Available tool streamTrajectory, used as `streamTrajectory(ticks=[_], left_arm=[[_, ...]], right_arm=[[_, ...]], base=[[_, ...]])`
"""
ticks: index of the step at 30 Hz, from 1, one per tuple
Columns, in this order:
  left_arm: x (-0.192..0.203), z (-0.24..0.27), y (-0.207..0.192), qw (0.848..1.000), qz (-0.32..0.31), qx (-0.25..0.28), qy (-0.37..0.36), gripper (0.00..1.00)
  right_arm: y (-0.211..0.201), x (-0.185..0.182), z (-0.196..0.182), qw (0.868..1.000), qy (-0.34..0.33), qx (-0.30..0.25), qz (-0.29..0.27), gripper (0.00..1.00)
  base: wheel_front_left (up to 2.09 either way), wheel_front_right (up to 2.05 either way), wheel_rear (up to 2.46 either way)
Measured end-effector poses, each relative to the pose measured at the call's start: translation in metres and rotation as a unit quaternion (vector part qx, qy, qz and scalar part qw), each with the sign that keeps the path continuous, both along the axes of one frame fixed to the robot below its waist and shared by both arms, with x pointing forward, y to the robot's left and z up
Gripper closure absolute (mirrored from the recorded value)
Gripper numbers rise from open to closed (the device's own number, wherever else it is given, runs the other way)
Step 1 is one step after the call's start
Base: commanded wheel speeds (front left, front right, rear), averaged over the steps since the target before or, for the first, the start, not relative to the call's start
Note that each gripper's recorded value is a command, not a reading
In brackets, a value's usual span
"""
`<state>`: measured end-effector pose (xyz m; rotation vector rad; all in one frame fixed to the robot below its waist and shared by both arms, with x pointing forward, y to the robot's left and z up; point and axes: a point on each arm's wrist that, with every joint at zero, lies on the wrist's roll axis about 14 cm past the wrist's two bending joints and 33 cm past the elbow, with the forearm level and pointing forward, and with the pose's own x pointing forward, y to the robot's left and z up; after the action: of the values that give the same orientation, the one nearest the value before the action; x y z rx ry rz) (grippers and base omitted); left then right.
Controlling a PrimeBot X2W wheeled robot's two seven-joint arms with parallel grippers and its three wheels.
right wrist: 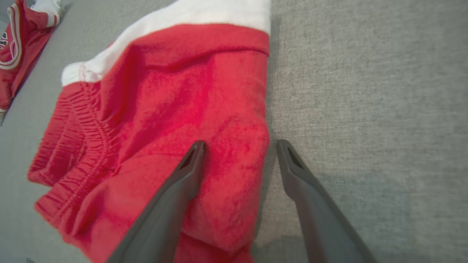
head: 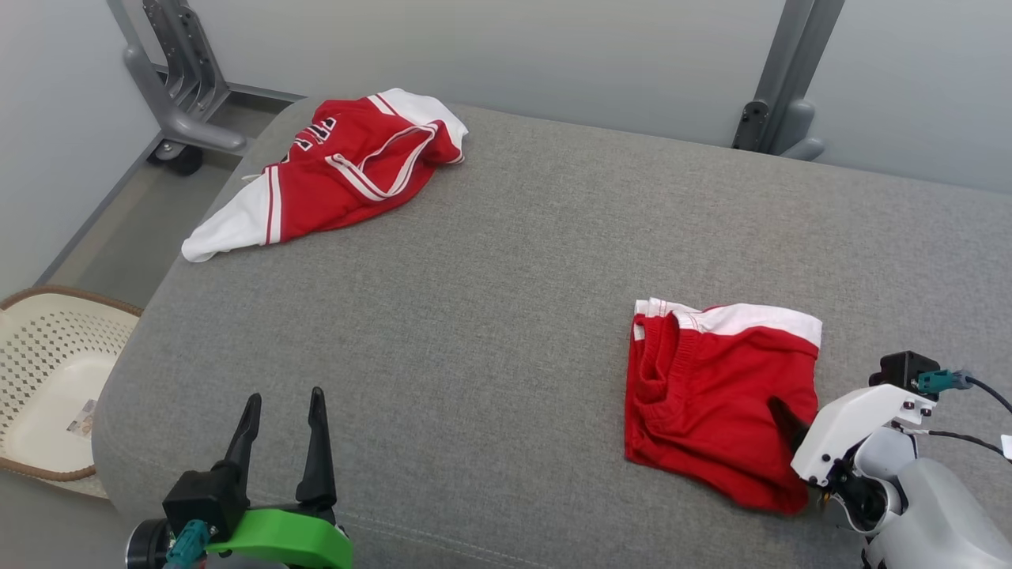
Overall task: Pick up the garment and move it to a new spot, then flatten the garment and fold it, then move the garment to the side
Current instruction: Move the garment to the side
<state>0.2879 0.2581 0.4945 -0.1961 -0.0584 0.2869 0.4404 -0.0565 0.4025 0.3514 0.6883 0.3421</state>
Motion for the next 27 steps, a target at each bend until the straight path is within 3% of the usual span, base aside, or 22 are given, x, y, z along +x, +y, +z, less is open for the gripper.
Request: streamTrajectory(ticks=[1,2,3,4,5,7,15,27], left_arm=[[0.0,0.0,0.0,1.0,0.0,0.0,0.001,0.0],[0.001,-0.001,0.0,1.0,-0.001,0.0,0.002,0.0],[0.002,-0.001,-0.001,1.0,-0.002,0.0,0.002,0.0],[0.002,-0.002,-0.002,1.0,-0.003,0.0,0.004,0.0],[0.003,-0.002,-0.002,1.0,-0.006,0.0,0.005,0.0],[0.005,-0.003,-0.004,1.0,-0.01,0.001,0.006,0.0],[0.025,0.002,-0.015,0.999,-0.034,0.007,0.001,0.0],[0.093,0.021,-0.071,0.99,-0.135,0.024,-0.03,0.0]], right_arm=[[-0.001,0.001,-0.001,1.0,0.003,-0.001,-0.001,0.02],[-0.001,0.002,-0.002,1.0,0.004,0.0,-0.002,0.26],[0.0,0.003,-0.003,1.0,0.006,0.0,-0.002,0.26],[0.0,0.003,-0.004,1.0,0.009,0.0,-0.002,0.51],[0.001,0.003,-0.005,1.0,0.011,0.001,0.0,0.6],[0.004,0.003,-0.006,1.0,0.012,0.001,0.004,1.0],[-0.004,0.016,0.001,1.0,-0.004,0.002,0.002,1.0],[-0.088,0.057,0.027,0.995,-0.062,-0.033,-0.073,1.0]], base=[[0.0,0.0,0.0],[0.0,0.0,0.0],[0.0,0.0,0.0],[0.0,0.0,0.0],[0.0,0.0,0.0],[0.0,0.0,0.0],[0.0,0.0,0.0],[0.0,0.0,0.0]])
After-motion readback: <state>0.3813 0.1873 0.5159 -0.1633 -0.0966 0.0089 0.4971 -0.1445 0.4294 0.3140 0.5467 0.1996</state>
